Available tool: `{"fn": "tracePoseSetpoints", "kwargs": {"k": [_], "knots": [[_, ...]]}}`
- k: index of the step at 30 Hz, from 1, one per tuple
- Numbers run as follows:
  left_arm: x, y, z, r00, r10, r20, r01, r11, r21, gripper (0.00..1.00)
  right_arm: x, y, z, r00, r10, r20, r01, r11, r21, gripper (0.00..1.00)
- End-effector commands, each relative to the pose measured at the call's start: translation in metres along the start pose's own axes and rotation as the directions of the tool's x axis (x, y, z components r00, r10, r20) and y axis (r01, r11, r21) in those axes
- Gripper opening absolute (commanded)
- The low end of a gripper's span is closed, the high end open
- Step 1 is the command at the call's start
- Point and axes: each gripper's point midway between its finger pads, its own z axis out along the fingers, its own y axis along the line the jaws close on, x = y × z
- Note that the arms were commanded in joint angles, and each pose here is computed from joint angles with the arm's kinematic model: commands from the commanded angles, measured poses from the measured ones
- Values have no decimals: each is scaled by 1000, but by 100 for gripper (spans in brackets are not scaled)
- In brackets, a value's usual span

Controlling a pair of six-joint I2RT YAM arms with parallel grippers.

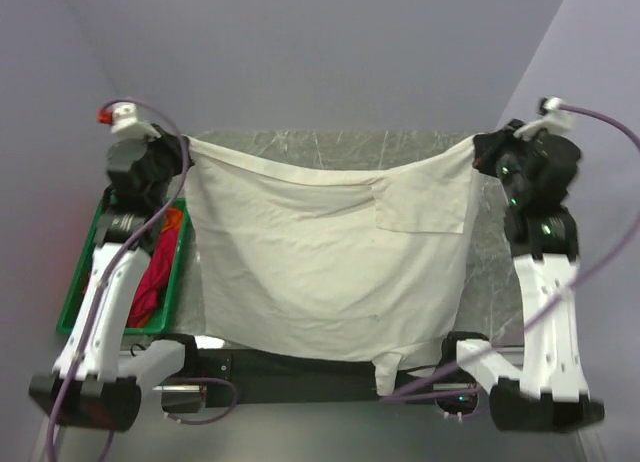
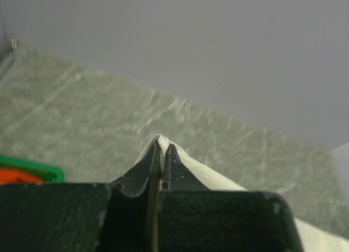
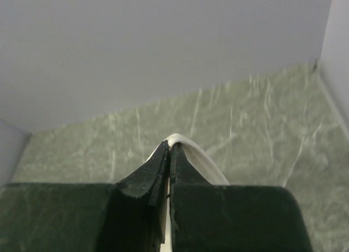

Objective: Fold and stack the t-shirts
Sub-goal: Fold the tshirt

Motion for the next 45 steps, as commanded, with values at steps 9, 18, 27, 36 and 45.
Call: {"fn": "tracePoseSetpoints", "kwargs": {"k": [9, 18, 27, 36, 45], "knots": [[146, 65, 120, 975, 20, -221, -55, 986, -155, 1, 159, -53, 141, 954, 30, -299, -12, 998, 60, 0], [217, 89, 185, 923, 35, -382, -119, 973, -198, 1, 234, -88, 208, 891, 34, -454, 16, 994, 107, 0], [229, 93, 206, 910, 23, -413, -121, 970, -212, 1, 245, -117, 239, 867, 148, -476, -69, 982, 178, 0], [263, 100, 216, 879, -17, -476, -94, 974, -208, 1, 257, -138, 250, 845, 204, -494, -62, 955, 288, 40], [278, 97, 225, 859, -33, -512, -75, 979, -189, 1, 299, -133, 194, 719, 304, -624, -89, 932, 352, 44]]}}
